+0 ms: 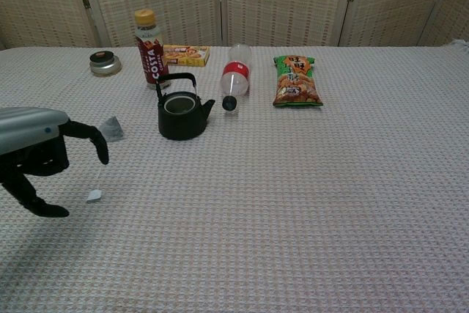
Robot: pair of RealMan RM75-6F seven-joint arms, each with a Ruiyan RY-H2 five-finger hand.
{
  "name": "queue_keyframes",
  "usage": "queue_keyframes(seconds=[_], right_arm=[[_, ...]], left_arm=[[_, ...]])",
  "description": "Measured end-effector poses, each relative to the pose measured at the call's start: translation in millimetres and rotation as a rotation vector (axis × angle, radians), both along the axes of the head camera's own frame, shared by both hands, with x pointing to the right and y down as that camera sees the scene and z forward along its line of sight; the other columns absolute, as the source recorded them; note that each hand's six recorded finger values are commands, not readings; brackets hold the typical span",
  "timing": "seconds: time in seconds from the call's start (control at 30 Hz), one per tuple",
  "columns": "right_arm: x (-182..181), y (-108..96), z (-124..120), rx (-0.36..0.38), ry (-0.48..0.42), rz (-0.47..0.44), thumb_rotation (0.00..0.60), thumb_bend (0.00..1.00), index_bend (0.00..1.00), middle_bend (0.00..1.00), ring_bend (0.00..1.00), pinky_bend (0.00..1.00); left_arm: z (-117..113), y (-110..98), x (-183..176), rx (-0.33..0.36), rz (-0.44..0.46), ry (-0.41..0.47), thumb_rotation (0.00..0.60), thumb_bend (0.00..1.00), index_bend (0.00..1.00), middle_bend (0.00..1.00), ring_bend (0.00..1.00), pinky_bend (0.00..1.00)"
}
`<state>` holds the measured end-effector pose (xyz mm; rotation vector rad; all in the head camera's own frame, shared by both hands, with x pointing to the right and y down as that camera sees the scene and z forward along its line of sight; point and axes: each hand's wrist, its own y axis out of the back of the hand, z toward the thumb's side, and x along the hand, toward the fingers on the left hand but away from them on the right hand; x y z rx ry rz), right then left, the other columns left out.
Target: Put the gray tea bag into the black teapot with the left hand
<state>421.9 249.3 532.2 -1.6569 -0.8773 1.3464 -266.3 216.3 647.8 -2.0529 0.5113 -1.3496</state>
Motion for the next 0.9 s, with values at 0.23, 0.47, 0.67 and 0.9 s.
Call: queue_keyframes(seconds=[0.23, 0.47, 0.67, 0.9], right_arm=[[4, -1, -3, 0.015, 0.002, 0.016, 0.6, 0.19, 0.0, 0.0, 0.0, 0.0], [9, -2, -3, 0.017, 0.013, 0.036, 0.6, 0.19, 0.0, 0.0, 0.0, 0.0], [11, -2, -3, 0.018, 0.019, 0.046, 0.6, 0.19, 0.0, 0.0, 0.0, 0.0], [9, -2, -1, 0.012, 0.022, 0.04, 0.6, 0.19, 0.0, 0.0, 0.0, 0.0]], left_arm=[[24, -14, 9, 0.002, 0.023, -0.009, 0.6, 0.35, 0.45, 1.0, 1.0, 1.0], [50, -21, 0, -0.036, 0.01, -0.017, 0.6, 0.35, 0.46, 1.0, 1.0, 1.0], [65, -19, -5, -0.064, 0.017, -0.025, 0.6, 0.35, 0.46, 1.0, 1.0, 1.0], [70, -18, -7, -0.066, 0.023, -0.025, 0.6, 0.35, 0.47, 1.0, 1.0, 1.0]])
